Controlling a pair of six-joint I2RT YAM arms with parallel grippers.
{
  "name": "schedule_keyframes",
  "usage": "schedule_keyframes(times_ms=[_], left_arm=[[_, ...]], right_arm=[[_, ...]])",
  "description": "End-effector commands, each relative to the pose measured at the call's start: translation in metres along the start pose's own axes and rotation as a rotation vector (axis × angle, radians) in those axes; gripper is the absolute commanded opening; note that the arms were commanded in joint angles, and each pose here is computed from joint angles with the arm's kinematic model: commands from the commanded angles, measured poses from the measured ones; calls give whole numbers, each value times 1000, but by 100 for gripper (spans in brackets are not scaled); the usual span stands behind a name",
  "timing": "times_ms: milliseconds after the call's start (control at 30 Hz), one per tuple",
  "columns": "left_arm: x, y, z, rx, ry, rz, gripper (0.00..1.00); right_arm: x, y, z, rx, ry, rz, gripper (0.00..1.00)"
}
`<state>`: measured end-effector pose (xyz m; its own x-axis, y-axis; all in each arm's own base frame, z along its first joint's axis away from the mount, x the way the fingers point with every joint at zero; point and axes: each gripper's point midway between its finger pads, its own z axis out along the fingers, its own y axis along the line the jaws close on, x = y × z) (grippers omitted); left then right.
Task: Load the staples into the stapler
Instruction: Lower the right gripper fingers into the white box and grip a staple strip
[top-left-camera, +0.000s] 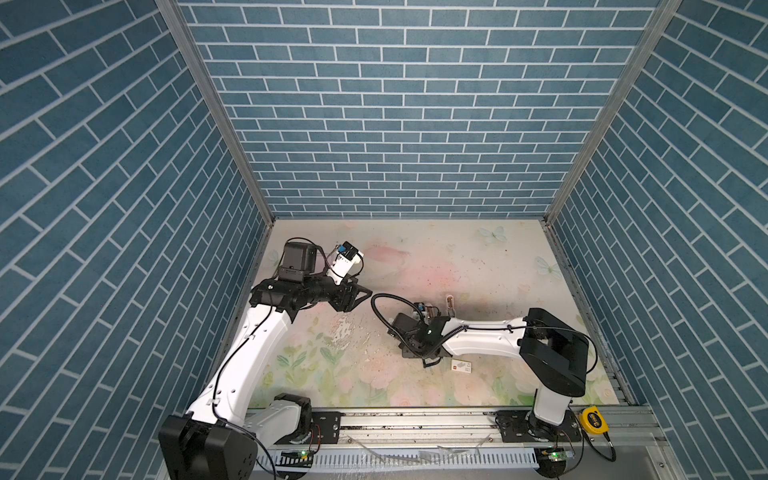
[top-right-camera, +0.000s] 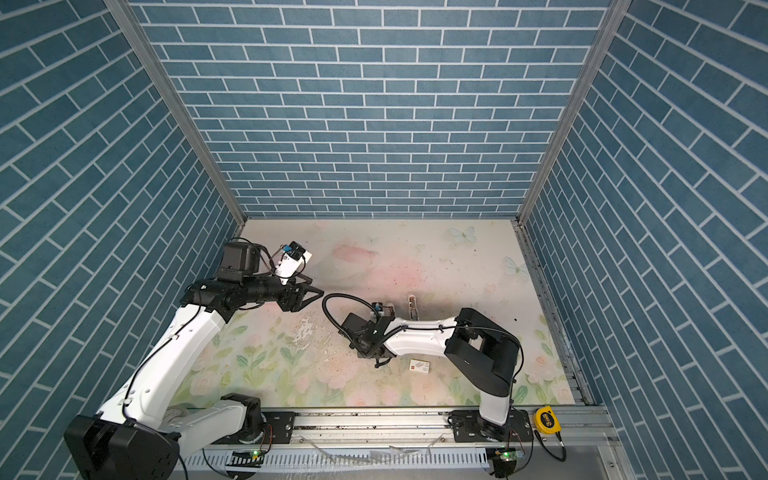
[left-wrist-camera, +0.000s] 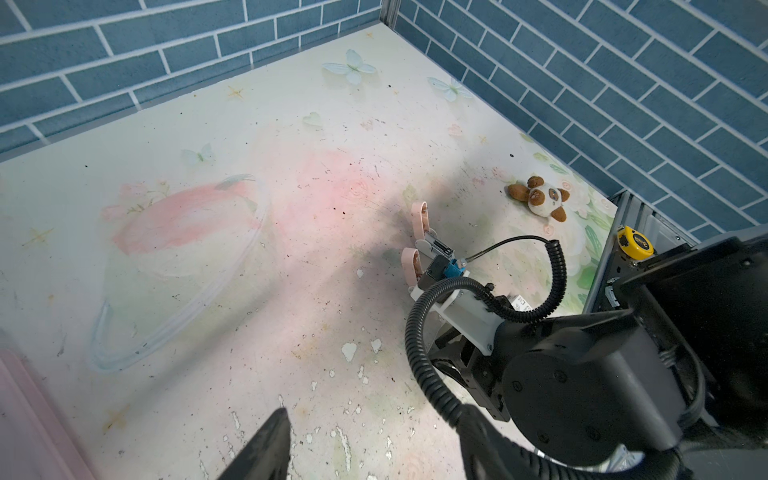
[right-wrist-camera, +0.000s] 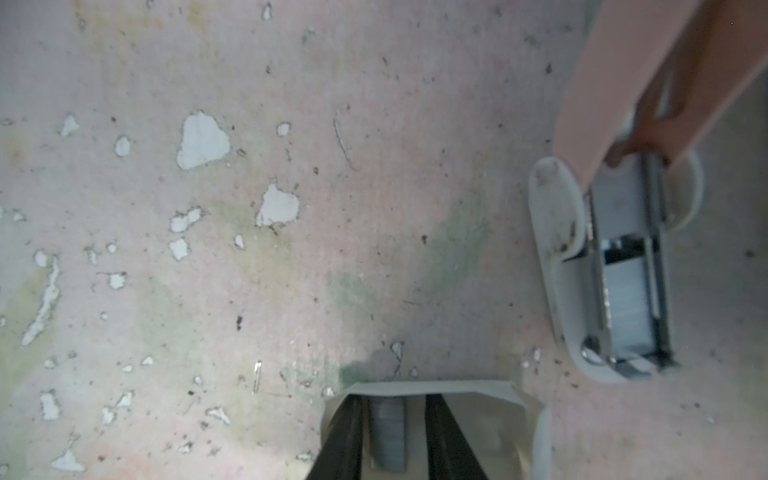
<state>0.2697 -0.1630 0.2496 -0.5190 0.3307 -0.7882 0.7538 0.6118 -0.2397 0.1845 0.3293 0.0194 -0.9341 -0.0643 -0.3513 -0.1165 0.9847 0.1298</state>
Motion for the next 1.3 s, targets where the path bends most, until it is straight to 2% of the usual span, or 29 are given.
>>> schedule_keyframes(times_ms=[0, 433, 833, 1267], left_arm=[[3, -1, -1, 4, -4, -8, 66], [4, 1, -1, 2, -3, -13, 66], [5, 3, -1, -4, -2, -18, 66], [6, 5, 1, -3, 3, -30, 66]], right_arm=[[15, -26, 12, 124, 45, -42, 28], [20, -32, 19, 151, 59, -54, 25], [21, -38, 21, 181, 57, -76, 29], [28, -45, 30, 198, 70, -80, 18]])
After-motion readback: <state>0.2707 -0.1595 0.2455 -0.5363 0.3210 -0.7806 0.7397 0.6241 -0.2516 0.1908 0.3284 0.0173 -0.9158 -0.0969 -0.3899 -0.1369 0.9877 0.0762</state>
